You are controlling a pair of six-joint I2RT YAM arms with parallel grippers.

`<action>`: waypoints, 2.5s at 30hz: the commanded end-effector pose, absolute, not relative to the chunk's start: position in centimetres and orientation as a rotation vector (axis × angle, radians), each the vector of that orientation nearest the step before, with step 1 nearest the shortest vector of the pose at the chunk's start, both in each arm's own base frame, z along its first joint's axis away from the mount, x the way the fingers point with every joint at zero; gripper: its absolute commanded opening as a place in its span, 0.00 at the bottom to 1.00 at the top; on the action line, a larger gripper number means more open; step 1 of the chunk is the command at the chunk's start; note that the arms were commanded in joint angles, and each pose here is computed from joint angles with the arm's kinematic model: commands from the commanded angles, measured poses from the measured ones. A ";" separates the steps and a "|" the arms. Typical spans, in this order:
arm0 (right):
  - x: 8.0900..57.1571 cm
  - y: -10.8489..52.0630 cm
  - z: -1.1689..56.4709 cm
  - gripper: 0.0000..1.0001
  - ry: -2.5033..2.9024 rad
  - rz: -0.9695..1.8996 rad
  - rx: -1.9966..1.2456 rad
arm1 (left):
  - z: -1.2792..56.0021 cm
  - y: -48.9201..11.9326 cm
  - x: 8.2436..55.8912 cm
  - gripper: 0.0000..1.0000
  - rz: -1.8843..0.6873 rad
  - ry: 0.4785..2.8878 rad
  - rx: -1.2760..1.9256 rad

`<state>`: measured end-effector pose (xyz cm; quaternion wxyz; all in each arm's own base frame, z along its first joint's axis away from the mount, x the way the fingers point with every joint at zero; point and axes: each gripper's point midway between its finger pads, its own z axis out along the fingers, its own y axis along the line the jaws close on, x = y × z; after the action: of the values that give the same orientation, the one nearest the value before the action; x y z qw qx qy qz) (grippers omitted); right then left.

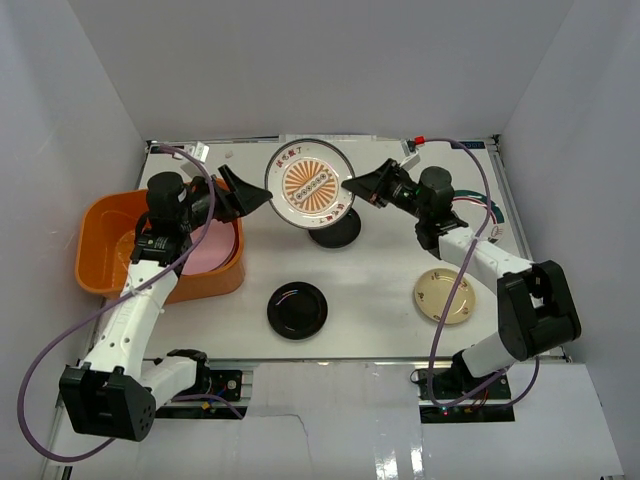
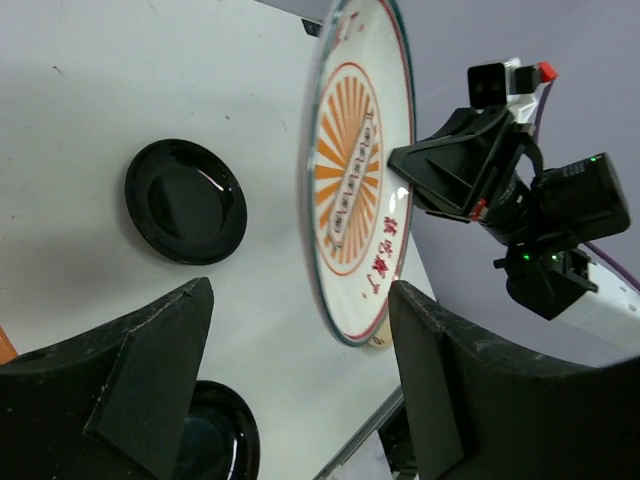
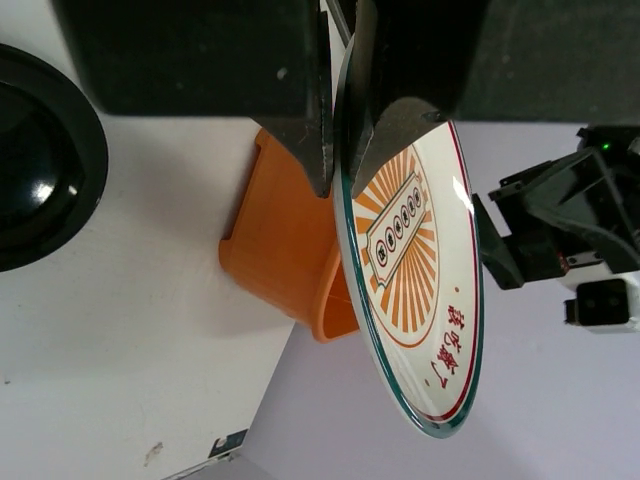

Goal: Place the plates into the plastic bin on the countertop

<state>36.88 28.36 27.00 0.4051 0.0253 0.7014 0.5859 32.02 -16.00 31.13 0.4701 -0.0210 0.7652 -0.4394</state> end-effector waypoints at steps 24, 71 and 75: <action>29.8 33.8 30.2 0.08 1.709 1.698 -0.279 | 29.8 -15.7 31.5 0.18 -1.022 1.881 -0.058; 31.4 13.8 19.7 0.69 1.918 0.951 0.127 | 23.8 6.3 29.5 0.98 -0.296 1.759 -0.871; 33.1 11.4 18.4 0.79 1.945 0.848 0.251 | 26.9 4.9 28.6 0.98 -0.246 1.702 -0.750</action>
<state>31.33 13.29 17.89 0.4599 0.0707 0.7976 0.3839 28.95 5.49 22.31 0.5300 -0.3684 0.7550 -0.1153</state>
